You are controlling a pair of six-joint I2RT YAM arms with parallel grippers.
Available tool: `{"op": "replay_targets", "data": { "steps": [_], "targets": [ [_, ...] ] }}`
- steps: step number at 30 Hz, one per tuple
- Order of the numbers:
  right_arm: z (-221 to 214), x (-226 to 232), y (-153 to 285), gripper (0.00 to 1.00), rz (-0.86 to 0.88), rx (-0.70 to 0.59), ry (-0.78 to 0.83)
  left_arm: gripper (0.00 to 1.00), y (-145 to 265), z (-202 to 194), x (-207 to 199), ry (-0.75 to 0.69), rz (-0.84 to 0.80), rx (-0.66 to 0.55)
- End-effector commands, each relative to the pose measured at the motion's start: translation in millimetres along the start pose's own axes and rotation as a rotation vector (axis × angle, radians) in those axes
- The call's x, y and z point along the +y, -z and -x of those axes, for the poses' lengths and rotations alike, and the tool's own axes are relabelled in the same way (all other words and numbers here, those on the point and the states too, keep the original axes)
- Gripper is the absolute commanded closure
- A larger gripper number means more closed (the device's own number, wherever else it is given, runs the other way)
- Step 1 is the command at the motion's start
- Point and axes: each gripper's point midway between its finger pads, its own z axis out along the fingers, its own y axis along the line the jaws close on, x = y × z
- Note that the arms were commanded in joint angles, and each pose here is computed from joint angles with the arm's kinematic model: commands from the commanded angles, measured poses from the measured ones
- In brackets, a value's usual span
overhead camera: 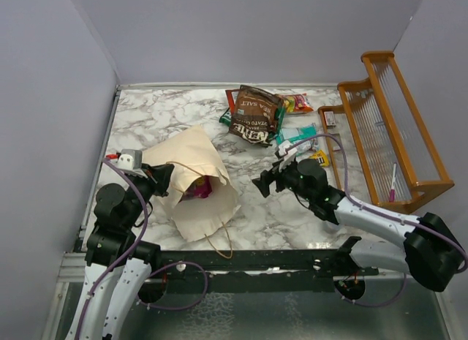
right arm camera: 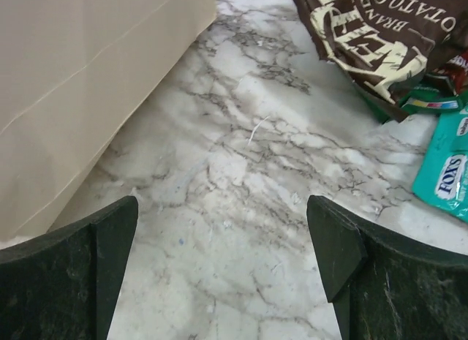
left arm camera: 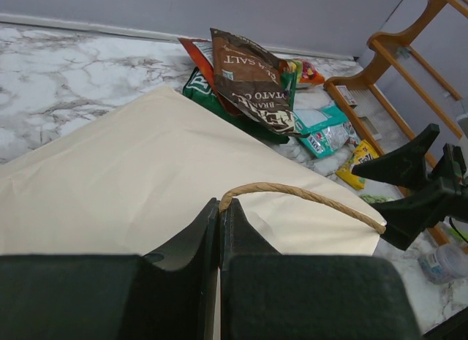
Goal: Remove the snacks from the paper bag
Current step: Take out the snack from the paper bag.
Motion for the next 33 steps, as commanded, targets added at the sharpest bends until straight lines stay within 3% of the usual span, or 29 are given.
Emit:
{"op": "replay_targets", "data": {
  "steps": [1,4,9,16,22,27,33],
  "targets": [
    [18.6,20.2,22.8,0.01,0.108,-0.063,-0.01,1.0,0.2,3.3,2.5,-0.001,0.015,-0.019],
    [48.9,25.2,34.3,0.01,0.129,-0.126,0.004,1.0,-0.7,2.9,2.0,-0.003,0.011,-0.014],
    [76.5,49.9,48.7,0.01,0.264,-0.113,0.036,1.0,3.6,7.9,2.3,-0.004,0.026,-0.017],
    [76.0,85.0,68.1,0.01,0.471,-0.111,0.038,1.0,21.3,32.0,10.8,-0.014,0.117,-0.075],
    [80.6,99.7,71.8,0.01,0.527,-0.131,0.04,1.0,19.1,19.6,17.7,-0.003,0.138,-0.053],
    [87.3,121.6,71.9,0.01,0.562,-0.148,0.09,1.0,15.6,15.6,19.4,-0.012,0.138,-0.044],
    [76.3,184.5,67.5,0.0,0.622,-0.157,0.245,1.0,11.9,8.9,17.9,-0.019,0.121,-0.013]
  ]
}}
